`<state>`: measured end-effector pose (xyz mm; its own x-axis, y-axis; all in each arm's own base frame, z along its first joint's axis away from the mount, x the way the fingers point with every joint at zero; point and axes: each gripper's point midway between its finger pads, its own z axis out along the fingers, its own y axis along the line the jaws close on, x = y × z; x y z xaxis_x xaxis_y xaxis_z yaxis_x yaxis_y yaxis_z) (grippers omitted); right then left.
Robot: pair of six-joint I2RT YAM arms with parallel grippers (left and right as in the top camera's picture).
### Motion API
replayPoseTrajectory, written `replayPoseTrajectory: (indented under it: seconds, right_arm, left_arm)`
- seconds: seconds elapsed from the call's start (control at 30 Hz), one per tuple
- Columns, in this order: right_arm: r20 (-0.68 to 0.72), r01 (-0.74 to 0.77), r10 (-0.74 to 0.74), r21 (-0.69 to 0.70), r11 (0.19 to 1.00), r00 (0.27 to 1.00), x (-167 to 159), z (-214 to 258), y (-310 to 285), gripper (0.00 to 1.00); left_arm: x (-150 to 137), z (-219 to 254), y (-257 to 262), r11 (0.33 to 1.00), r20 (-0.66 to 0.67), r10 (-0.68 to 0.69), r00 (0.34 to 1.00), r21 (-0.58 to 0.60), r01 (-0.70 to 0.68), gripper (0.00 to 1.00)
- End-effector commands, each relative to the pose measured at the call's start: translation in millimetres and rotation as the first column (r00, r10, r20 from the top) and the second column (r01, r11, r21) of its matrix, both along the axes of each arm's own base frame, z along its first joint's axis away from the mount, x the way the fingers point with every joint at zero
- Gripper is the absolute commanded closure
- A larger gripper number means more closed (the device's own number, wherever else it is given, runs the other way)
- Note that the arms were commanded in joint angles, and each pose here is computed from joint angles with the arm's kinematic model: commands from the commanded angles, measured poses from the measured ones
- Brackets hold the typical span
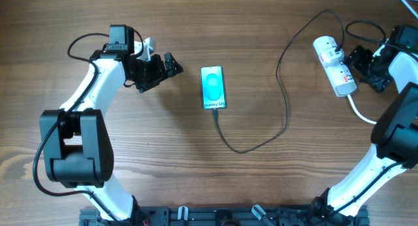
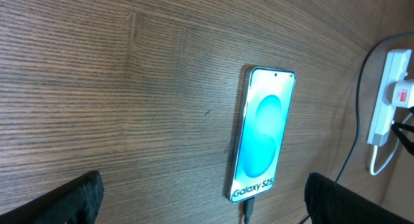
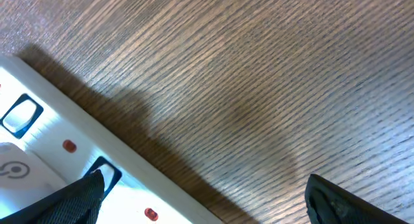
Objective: Plug charger to phone and switch on socket
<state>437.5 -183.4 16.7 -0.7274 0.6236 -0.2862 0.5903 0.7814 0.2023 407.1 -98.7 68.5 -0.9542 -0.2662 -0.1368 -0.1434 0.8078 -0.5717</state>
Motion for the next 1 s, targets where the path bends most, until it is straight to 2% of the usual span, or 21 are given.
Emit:
replayPoseTrajectory:
  seconds: [0.0,0.17,0.63,0.97]
  right_arm:
    - [0.016,-0.03,0.03,0.014,0.999,0.999,1,7,6,0.0]
    - [0.014,-0.083,0.083,-0.011,0.997,0.996,1,4,8,0.0]
    - [0.064,-0.092,0.094,-0.035,0.995,0.993,13,7,7,0.0]
    - [0.048,-0.16,0.163,-0.049,0.986,0.986,13,3,19,0.0]
  left_arm:
    - [5,13,4,1.0,0.036,0.01,0.999,0.005,-0.011,0.0]
    - [5,13,4,1.0,0.036,0.01,0.999,0.005,-0.011,0.0]
    - [5,13,4,1.0,0.036,0.01,0.999,0.005,-0.011,0.0]
    - [5,13,4,1.0,0.036,0.01,0.999,0.005,-0.011,0.0]
